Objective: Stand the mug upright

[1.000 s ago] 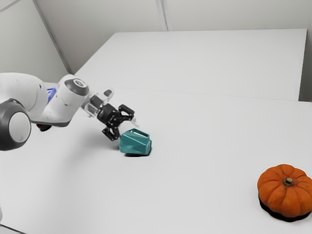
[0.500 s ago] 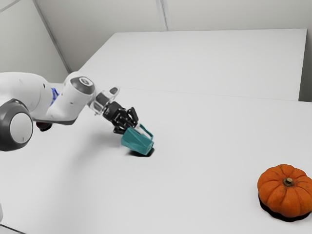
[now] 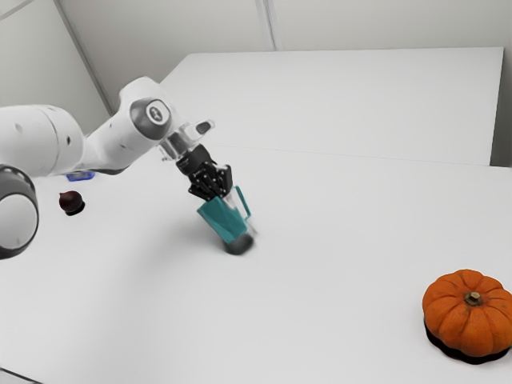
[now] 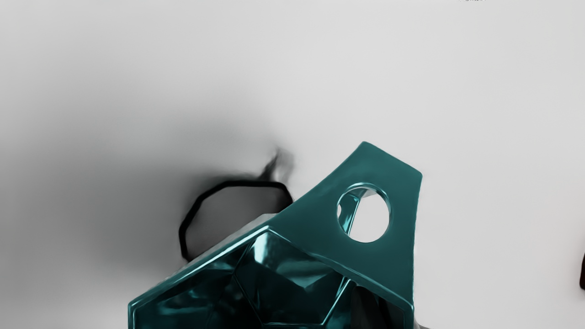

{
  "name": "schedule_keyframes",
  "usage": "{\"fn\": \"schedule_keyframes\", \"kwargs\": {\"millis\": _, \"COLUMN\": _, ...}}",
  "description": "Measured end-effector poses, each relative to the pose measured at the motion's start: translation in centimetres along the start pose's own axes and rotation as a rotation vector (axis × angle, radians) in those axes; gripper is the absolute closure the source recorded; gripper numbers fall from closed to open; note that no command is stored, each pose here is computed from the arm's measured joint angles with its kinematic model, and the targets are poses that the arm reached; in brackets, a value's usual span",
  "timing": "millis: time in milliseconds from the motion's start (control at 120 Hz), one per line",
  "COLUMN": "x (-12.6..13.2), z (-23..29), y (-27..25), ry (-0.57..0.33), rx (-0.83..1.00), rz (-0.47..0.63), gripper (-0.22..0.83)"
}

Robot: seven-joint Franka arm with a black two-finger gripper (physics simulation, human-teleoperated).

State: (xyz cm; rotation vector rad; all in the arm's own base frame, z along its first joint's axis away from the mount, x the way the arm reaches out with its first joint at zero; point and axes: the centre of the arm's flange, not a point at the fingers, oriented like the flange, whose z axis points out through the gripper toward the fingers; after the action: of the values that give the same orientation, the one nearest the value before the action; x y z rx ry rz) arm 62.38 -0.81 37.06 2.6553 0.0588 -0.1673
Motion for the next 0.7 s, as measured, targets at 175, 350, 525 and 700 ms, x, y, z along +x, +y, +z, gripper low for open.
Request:
{"fn": "schedule_keyframes", "kwargs": {"millis": 175, "x": -1.4, "z": -1.7, "y": 2.5, "ry": 0.032, "rx": 0.218, "rz": 0.105, "gripper": 0.77}}
{"fn": "schedule_keyframes", "kwargs": {"millis": 350, "x": -3.1, "z": -1.2, "y": 3.4, "ry": 0.058, "rx": 0.396, "rz": 0.172, "gripper": 0.77}}
{"fn": "schedule_keyframes", "kwargs": {"millis": 525, "x": -3.1, "z": -0.5, "y": 3.3, "ry": 0.103, "rx": 0.475, "rz": 0.195, "gripper": 0.77}}
{"fn": "schedule_keyframes", "kwargs": {"millis": 700, "x": -3.2, "z": 1.0, "y": 2.5, "ry": 0.114, "rx": 0.492, "rz": 0.178, "gripper": 0.77}}
